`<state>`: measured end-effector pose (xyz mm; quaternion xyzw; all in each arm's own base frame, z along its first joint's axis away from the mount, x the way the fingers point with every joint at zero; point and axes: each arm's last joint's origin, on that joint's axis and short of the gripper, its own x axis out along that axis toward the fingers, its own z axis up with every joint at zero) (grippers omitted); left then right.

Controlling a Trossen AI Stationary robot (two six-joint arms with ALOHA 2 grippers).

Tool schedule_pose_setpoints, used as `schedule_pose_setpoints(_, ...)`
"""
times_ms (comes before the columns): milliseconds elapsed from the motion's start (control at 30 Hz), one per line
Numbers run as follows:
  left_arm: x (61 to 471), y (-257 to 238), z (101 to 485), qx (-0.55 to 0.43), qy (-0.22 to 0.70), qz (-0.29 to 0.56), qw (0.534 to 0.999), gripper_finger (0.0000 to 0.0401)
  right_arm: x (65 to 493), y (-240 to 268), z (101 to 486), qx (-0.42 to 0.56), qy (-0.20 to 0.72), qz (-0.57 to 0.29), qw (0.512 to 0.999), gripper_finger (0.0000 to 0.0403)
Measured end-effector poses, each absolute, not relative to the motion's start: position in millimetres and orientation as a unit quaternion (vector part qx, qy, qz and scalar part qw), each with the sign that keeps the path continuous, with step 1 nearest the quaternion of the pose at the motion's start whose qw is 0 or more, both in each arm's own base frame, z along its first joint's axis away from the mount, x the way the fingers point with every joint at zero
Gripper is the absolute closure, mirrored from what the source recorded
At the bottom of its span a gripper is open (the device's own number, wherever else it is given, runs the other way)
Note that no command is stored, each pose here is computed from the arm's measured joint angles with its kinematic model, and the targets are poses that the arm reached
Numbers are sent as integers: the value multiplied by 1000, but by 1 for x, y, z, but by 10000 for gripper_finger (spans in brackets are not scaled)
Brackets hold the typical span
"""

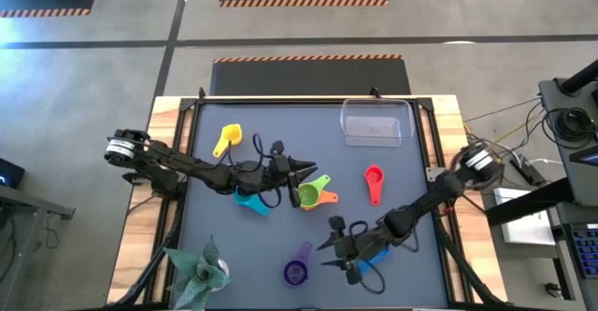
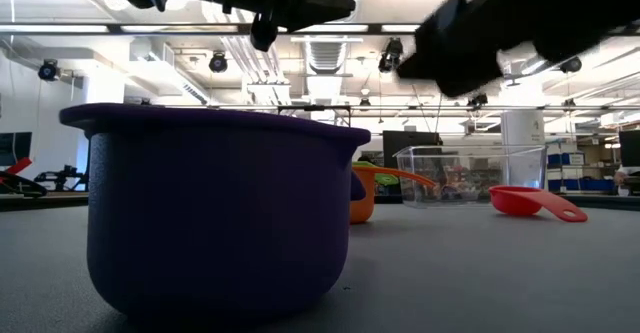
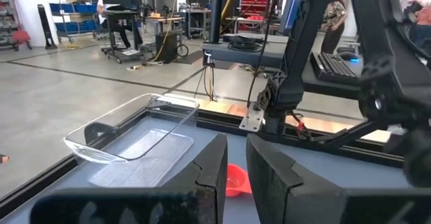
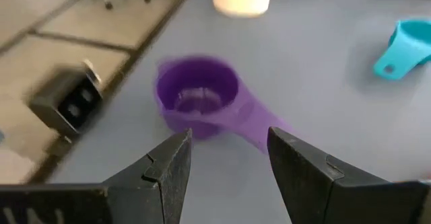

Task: Nest measuring cups in basket
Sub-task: Stack the violet measuring cup on top of the light green measuring cup

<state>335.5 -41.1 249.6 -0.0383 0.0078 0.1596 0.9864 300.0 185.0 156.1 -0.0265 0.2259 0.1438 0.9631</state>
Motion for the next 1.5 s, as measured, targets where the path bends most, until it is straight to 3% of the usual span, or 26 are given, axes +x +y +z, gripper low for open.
schedule_pose_setpoints(367, 335, -41, 247, -34, 22, 161, 986, 362, 340, 210, 130, -98, 284, 146, 943, 220)
schedule_pose_setpoints(600, 335, -41, 246, -32, 26, 161, 986, 362, 356, 222, 137, -173, 327, 83, 925, 220)
schedule_pose_setpoints(867, 335, -42, 245, -38, 31, 160, 986, 362, 354, 229, 142, -235, 311, 53, 919, 220)
schedule_pose_setpoints(1500, 335, -49, 247, -57, 20, 126, 990, 362, 364, 223, 144, -305, 291, 67, 904, 220)
